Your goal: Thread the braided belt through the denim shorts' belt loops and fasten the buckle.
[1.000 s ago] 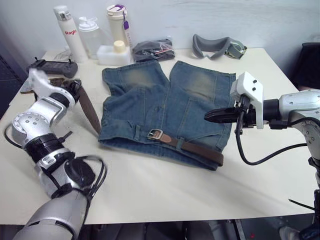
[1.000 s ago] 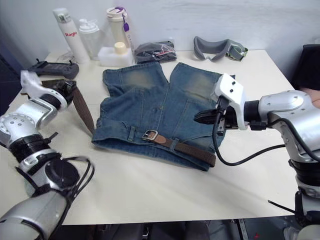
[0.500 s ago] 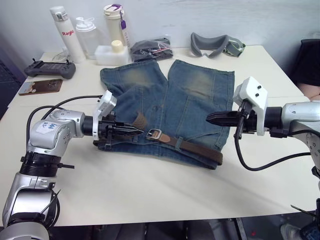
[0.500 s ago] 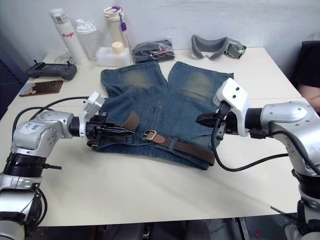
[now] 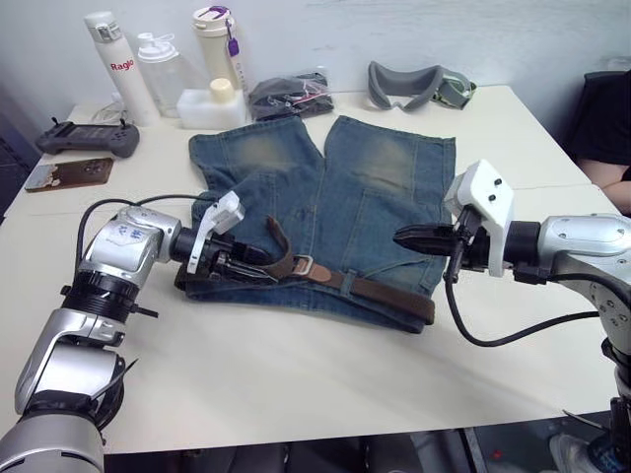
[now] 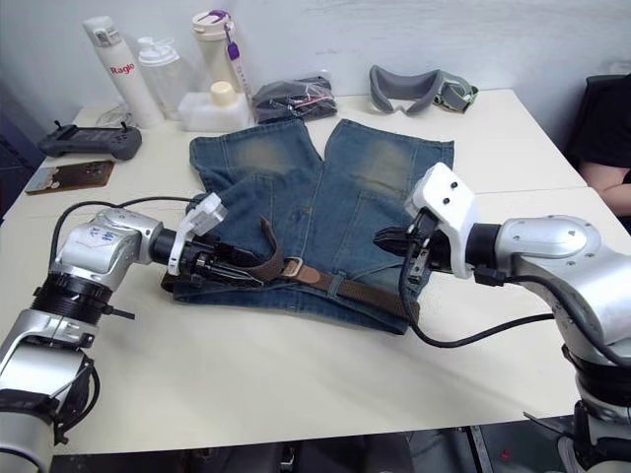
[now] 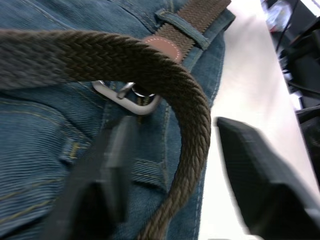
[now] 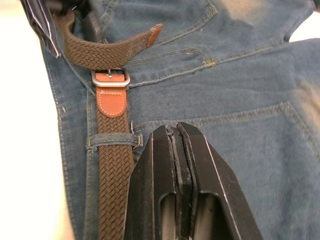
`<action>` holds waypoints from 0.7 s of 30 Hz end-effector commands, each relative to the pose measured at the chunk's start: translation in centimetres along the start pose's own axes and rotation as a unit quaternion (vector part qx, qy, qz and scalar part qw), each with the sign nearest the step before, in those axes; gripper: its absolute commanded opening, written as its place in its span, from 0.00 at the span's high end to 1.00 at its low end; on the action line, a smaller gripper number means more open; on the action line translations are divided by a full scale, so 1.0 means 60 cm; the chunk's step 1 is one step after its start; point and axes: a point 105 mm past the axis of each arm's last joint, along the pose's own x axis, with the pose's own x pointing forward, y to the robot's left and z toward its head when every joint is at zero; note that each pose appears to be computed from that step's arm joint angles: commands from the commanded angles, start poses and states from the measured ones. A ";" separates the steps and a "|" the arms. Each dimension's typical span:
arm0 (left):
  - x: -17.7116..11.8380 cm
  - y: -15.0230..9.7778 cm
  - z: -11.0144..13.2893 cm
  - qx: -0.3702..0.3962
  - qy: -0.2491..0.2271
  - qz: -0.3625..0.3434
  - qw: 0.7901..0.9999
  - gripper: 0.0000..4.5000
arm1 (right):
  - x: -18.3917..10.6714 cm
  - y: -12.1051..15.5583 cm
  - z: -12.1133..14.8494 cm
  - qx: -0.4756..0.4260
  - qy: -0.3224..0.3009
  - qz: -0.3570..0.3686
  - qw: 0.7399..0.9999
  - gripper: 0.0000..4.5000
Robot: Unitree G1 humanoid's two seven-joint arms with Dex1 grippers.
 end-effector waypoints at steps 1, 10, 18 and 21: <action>-0.052 0.004 0.062 0.024 -0.074 0.039 0.996 0.00 | 0.000 -0.012 0.014 -0.036 -0.012 -0.014 0.999 1.00; -0.119 -0.032 0.072 0.046 -0.093 0.074 0.992 0.00 | 0.020 -0.012 0.033 -0.096 -0.045 0.014 0.994 1.00; -0.099 -0.069 0.027 0.112 -0.030 0.064 0.991 0.00 | 0.107 0.070 0.030 -0.199 -0.088 0.116 0.969 0.66; -0.065 -0.076 0.017 0.152 -0.008 0.056 0.987 0.00 | 0.119 0.078 0.030 -0.208 -0.092 0.123 0.966 0.36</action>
